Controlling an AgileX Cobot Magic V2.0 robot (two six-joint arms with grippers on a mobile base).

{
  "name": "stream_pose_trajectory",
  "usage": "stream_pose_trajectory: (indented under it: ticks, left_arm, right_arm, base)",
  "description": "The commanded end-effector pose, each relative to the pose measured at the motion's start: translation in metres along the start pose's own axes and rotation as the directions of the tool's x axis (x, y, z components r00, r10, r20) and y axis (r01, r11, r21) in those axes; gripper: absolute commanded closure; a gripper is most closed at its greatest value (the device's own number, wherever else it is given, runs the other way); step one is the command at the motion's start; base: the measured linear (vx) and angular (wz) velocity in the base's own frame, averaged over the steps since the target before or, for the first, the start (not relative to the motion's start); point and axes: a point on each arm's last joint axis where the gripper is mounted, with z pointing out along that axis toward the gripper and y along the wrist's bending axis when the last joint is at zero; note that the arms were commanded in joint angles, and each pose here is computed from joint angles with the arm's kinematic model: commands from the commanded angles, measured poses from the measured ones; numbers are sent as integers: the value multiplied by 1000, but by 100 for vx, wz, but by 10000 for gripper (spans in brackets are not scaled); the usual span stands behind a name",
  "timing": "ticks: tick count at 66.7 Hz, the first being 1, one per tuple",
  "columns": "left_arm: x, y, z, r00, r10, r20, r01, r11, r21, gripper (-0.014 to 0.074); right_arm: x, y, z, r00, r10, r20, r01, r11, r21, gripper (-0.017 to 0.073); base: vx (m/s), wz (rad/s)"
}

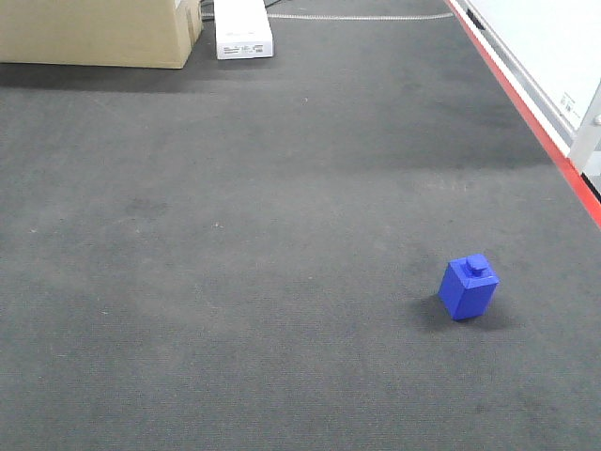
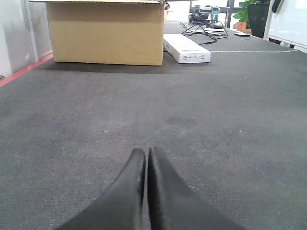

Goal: Pour parts from conveyor to right shelf

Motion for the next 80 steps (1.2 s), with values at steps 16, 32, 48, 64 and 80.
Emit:
stream_pose_trajectory:
  ticks: [16, 32, 48, 64, 80]
  left_arm:
    - [-13, -1, 0, 997, -17, 81, 16, 1000, 10, 599]
    - [-13, -1, 0, 997, -17, 81, 16, 1000, 10, 599]
    - [-13, -1, 0, 997, -17, 81, 16, 1000, 10, 599]
    - [-13, -1, 0, 997, -17, 81, 16, 1000, 10, 599]
    - [-13, -1, 0, 997, -17, 81, 16, 1000, 10, 599]
  right_arm:
    - [-6, -1, -1, 997, -4, 80, 3, 1000, 13, 564]
    - [-6, -1, -1, 997, -4, 80, 3, 1000, 13, 564]
    - [-6, -1, -1, 997, -4, 80, 3, 1000, 13, 564]
    - [-8, -2, -1, 994, -7, 105, 5, 1000, 19, 564]
    - [-37, -7, -9, 909, -20, 417, -12, 997, 75, 564]
  base:
    - [0, 0]
    - [0, 0]
    - [0, 0]
    - [0, 0]
    - [0, 0]
